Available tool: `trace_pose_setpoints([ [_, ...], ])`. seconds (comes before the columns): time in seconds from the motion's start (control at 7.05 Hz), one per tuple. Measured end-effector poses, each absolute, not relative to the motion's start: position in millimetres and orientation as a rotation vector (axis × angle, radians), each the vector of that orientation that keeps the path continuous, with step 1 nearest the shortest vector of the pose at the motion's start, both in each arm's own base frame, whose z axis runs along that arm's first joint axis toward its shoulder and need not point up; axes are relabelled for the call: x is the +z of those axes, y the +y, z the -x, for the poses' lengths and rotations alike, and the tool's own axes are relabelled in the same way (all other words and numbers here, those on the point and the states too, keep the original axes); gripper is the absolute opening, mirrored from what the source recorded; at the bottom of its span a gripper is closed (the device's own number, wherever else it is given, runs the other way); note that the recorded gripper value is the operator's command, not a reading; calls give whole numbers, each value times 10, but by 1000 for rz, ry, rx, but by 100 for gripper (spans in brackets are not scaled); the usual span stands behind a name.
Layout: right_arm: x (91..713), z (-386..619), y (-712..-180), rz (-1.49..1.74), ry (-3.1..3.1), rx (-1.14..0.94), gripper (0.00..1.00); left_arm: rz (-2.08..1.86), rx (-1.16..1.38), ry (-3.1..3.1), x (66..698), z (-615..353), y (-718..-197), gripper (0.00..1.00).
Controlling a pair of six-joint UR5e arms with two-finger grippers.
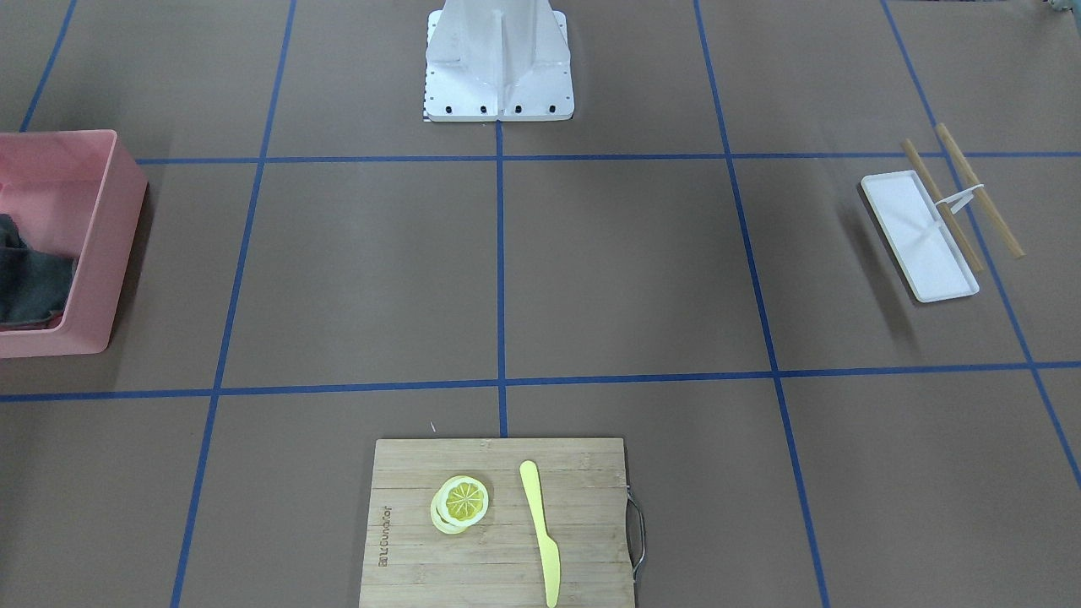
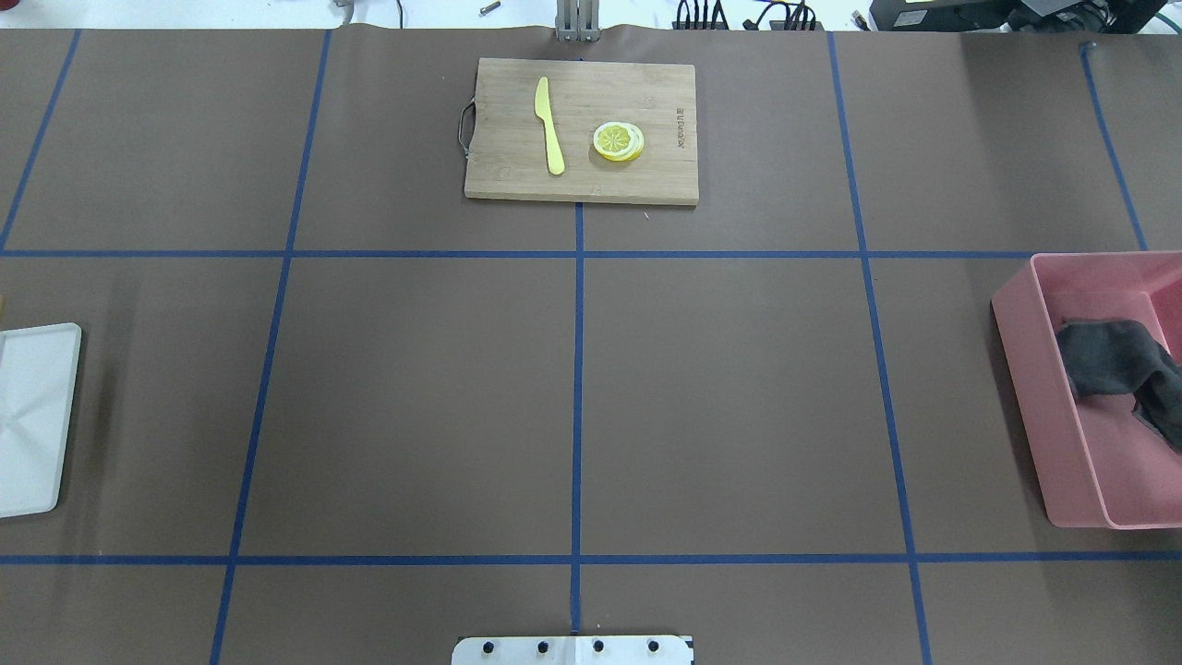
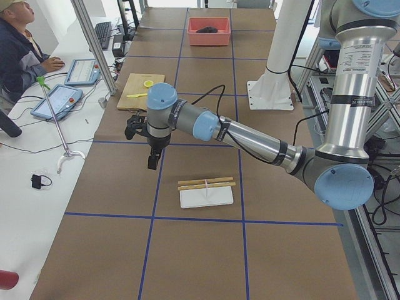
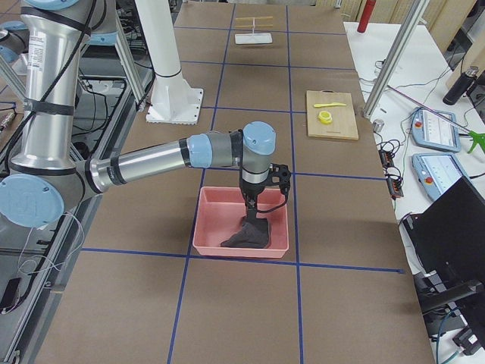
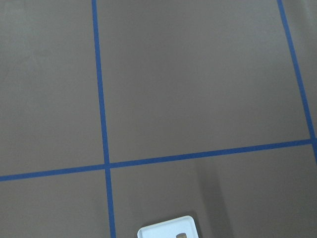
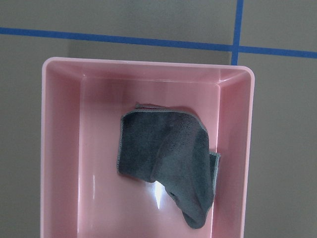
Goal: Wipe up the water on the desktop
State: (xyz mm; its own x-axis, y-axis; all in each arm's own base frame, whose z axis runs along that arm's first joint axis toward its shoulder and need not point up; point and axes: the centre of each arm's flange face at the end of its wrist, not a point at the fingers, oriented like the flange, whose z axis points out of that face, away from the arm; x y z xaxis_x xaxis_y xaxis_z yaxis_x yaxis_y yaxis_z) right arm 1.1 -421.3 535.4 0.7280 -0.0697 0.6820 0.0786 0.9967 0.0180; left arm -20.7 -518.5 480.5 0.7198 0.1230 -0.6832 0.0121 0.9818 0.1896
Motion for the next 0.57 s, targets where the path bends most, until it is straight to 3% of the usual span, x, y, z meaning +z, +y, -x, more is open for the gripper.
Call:
trace_pose_setpoints([
  [0.57, 5472, -37, -4249, 24, -745, -82, 100, -81, 157, 742, 5036, 351, -4918, 98],
])
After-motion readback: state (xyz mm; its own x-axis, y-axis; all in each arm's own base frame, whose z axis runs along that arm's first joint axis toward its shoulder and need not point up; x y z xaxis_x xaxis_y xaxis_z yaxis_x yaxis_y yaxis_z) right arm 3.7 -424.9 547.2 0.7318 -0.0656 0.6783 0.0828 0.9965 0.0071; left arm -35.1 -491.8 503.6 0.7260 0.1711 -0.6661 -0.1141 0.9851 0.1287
